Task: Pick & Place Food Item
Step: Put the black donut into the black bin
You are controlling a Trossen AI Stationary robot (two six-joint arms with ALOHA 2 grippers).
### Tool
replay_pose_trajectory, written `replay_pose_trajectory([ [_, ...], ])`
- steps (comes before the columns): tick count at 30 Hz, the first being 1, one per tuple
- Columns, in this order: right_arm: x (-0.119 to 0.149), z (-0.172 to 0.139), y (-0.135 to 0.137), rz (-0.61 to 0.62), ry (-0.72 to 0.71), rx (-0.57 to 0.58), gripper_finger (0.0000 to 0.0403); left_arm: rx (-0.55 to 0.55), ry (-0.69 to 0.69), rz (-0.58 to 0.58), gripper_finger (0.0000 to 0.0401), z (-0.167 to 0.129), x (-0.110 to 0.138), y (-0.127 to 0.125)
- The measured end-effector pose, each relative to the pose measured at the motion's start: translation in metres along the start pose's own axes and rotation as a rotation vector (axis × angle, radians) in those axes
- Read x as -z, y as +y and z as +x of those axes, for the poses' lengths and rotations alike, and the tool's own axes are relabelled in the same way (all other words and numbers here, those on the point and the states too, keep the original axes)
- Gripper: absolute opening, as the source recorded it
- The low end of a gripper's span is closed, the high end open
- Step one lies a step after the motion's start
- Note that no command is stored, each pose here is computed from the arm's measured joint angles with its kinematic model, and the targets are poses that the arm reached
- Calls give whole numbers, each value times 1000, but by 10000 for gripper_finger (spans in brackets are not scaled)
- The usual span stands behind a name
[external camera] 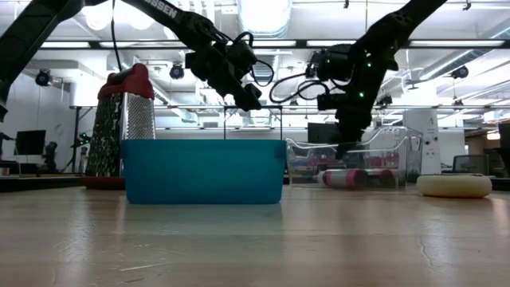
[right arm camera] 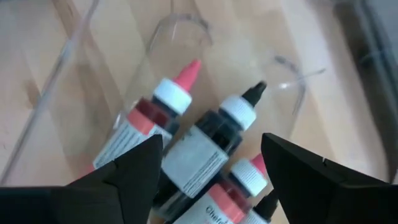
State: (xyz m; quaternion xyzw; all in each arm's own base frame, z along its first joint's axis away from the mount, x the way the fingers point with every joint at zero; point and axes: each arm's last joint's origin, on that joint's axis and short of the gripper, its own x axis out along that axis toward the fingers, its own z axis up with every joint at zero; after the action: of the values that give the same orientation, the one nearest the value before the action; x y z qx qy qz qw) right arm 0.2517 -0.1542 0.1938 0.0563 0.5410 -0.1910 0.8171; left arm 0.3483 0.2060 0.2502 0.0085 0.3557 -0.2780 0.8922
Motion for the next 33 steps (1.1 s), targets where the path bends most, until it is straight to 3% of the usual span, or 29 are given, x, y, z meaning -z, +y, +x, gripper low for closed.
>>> replay_pose_trajectory([
  [10, -28, -20, -5, -3, -149, -7, 274, -3, -6, -103, 275, 0, -1, 1],
  [17, -36, -51, -1, -56, -525, -80, 274, 53, -95, -96, 275, 0, -5, 1],
  [23, -20, -94, 12, -125, -858, -101, 273, 86, -199, -30, 275, -7, -16, -2],
  [33, 29, -128, 45, -209, -1186, -139, 265, 58, -357, 184, 275, -49, -52, -33],
])
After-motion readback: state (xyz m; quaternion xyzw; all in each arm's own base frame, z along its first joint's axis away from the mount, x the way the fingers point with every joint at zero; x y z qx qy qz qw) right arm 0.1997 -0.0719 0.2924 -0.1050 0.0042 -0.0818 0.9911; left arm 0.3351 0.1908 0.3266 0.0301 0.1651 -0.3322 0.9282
